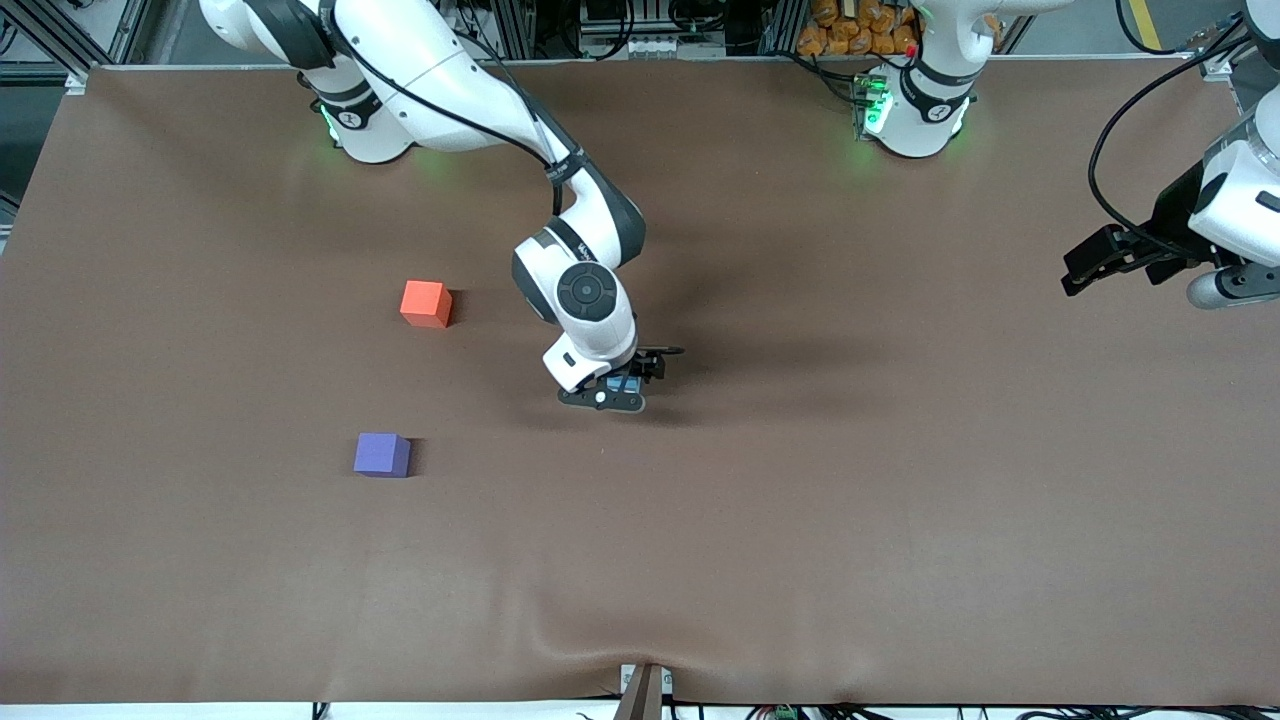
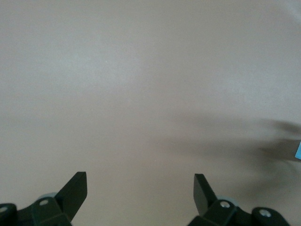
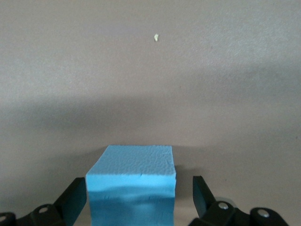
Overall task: Place blue block between orange and purple blocks
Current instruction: 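Lower the right gripper and close it on the light-blue cube, then carry the blue cube with the right gripper between orange and purple cubes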
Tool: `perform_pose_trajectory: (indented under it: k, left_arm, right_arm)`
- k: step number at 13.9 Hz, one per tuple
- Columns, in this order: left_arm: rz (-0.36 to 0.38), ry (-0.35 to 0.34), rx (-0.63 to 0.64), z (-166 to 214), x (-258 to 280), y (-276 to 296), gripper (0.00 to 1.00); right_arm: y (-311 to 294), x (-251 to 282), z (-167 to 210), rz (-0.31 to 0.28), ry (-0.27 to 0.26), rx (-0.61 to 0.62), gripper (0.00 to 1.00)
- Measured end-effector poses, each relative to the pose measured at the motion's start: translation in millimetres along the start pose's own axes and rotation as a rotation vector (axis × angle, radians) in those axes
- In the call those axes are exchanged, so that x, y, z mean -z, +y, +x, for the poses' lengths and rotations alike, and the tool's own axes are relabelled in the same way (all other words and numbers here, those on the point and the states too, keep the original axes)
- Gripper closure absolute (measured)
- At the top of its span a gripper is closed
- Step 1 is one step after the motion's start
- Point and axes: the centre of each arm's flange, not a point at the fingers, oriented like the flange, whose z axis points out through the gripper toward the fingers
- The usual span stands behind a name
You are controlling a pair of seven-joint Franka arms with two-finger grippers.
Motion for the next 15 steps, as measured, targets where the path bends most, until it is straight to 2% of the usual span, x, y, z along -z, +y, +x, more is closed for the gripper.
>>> perform_pose_trajectory:
  k: [3, 4, 6, 7, 8, 12, 15]
  left_arm:
    - [0.000, 0.001, -0.042, -0.1, 0.4, -0.8, 0.00]
    - [0.000, 0.001, -0.050, 0.0, 0.8, -1.6, 0.00]
    - [0.000, 0.002, -0.054, -0.1, 1.2, -2.5, 0.00]
    - [0.000, 0.002, -0.054, -0.1, 1.3, -2.6, 0.00]
    - [0.000, 0.002, -0.055, -0.1, 1.3, -2.7, 0.00]
    - [0.000, 0.001, -0.054, 0.3, 0.7, -4.8, 0.00]
    - [0.000, 0.001, -0.050, 0.9, 0.5, -8.3, 0.00]
  right_arm:
    - [-0.2, 1.2, 1.1, 0.001, 0.003, 0.000, 0.01]
    - [-0.4, 1.3, 0.9, 0.001, 0.003, 0.000, 0.04]
    - [-1.5, 1.5, 0.0, 0.002, 0.004, 0.003, 0.23]
    - [-2.1, 2.0, -0.1, 0.002, 0.005, 0.005, 0.36]
    - [-2.8, 3.4, 0.5, 0.002, 0.009, 0.008, 0.43]
    - [-7.1, 14.7, 5.5, 0.005, 0.041, 0.035, 0.44]
    - [24.2, 61.8, 42.8, 0.016, 0.077, 0.094, 0.44]
